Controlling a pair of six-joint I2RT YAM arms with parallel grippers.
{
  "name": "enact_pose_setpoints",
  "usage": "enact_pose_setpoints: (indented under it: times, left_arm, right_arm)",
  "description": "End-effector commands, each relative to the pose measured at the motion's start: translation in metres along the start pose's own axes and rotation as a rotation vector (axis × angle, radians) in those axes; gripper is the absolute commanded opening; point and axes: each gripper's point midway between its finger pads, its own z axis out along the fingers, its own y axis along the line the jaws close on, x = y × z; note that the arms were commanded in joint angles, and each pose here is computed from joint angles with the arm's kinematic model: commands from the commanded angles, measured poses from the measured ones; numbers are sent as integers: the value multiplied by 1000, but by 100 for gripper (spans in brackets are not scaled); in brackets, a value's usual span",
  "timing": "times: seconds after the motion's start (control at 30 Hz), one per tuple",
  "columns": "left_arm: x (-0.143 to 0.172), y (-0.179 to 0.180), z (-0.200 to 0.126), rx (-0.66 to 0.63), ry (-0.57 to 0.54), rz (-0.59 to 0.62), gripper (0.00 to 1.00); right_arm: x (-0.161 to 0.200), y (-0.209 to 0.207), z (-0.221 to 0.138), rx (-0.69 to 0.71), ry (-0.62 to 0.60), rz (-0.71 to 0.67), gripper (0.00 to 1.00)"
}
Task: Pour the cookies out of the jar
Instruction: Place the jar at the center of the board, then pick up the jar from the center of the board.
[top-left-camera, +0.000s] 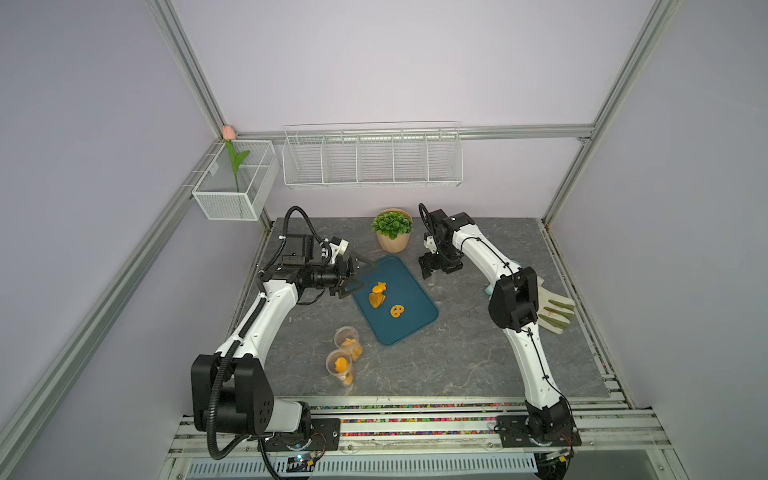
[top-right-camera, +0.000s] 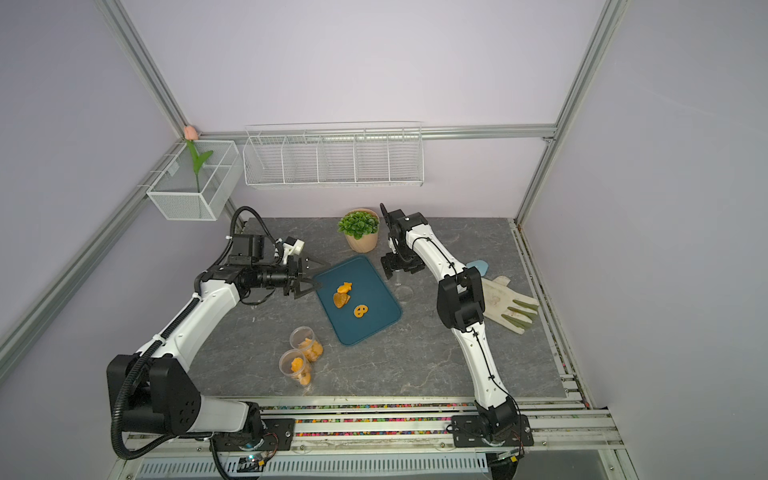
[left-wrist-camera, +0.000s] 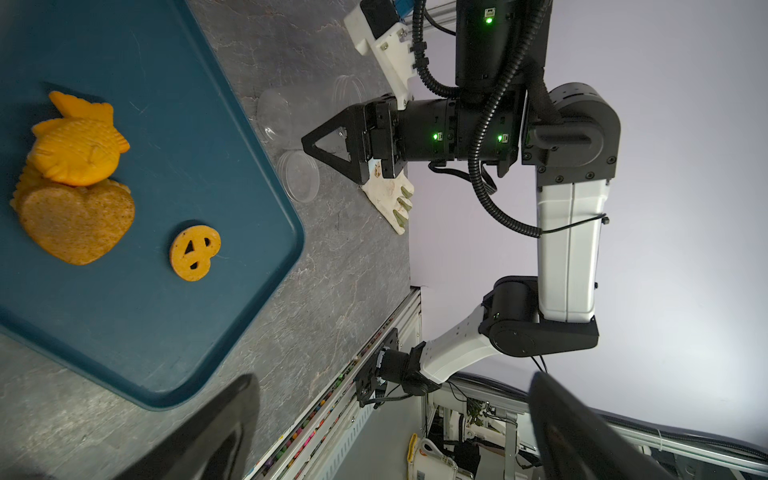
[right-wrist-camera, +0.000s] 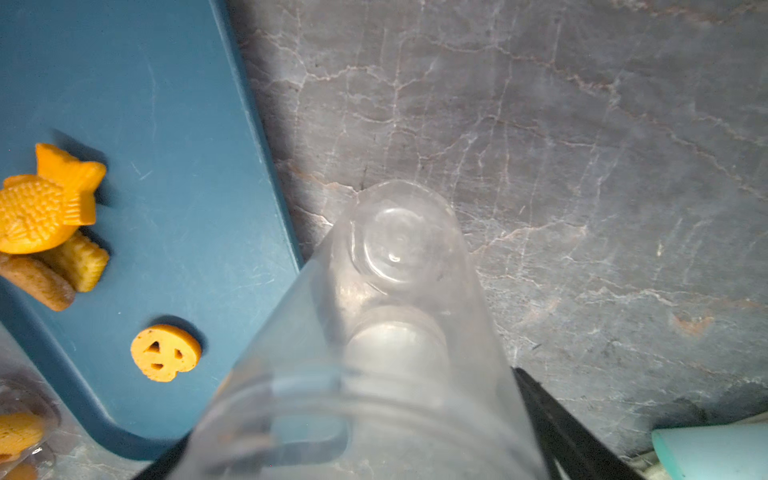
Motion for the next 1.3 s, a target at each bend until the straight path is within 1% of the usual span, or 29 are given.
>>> enact_pose_setpoints:
  times: [0.0, 0.2, 0.33, 0.43, 0.57, 0.67, 0.73, 0.8, 0.83, 0.9, 0.93, 0.97, 1.0, 1.1, 1.17, 1.27]
  left_arm:
    - [2, 1, -2, -2, 0, 24, 100]
    - [2, 1, -2, -4, 0, 25, 100]
    - [1, 1, -2, -6, 0, 29, 100]
    - [1, 0, -3, -11, 0, 36, 100]
    - [2, -1, -4, -19, -4, 48, 100]
    - [3, -2, -6, -22, -6, 54, 100]
    - [4, -3, -8, -26, -11, 60, 100]
    - [6, -3, -10, -31, -15, 61, 100]
    - [7, -3, -11, -32, -16, 64, 100]
    - [9, -3, -13, -41, -22, 67, 100]
    - [11, -2, -14, -47, -23, 68, 100]
    - [12, -1, -15, -57, -27, 73, 100]
    - [13, 0, -17, -73, -33, 77, 100]
    - [13, 10, -28, -195, -72, 97, 100]
    - [13, 24, -43, -348, -105, 102, 100]
    - [20, 46, -64, -551, -128, 100, 100]
  right_arm:
    - [-2, 1, -29, 17, -47, -16, 89]
    - [-8, 5, -53, 3, -112, -10, 89]
    - [-13, 8, -76, -7, -176, 4, 89]
    - [-14, 3, -100, 31, -237, 29, 89]
    - [-13, -2, -141, 85, -390, 71, 89]
    - [-10, -4, -165, 72, -530, 118, 89]
    - [-6, -11, -184, 55, -639, 175, 89]
    - [3, -24, -196, -9, -729, 277, 89]
    - [8, -29, -200, -82, -763, 341, 89]
    - [16, -40, -200, -262, -758, 468, 89]
    - [19, -41, -201, -349, -745, 489, 89]
    - [23, -37, -203, -415, -726, 477, 89]
    - [27, -32, -204, -443, -707, 451, 89]
    - [45, -17, -206, -479, -639, 387, 89]
    - [60, -12, -204, -473, -598, 376, 89]
    - [82, -7, -198, -410, -549, 352, 89]
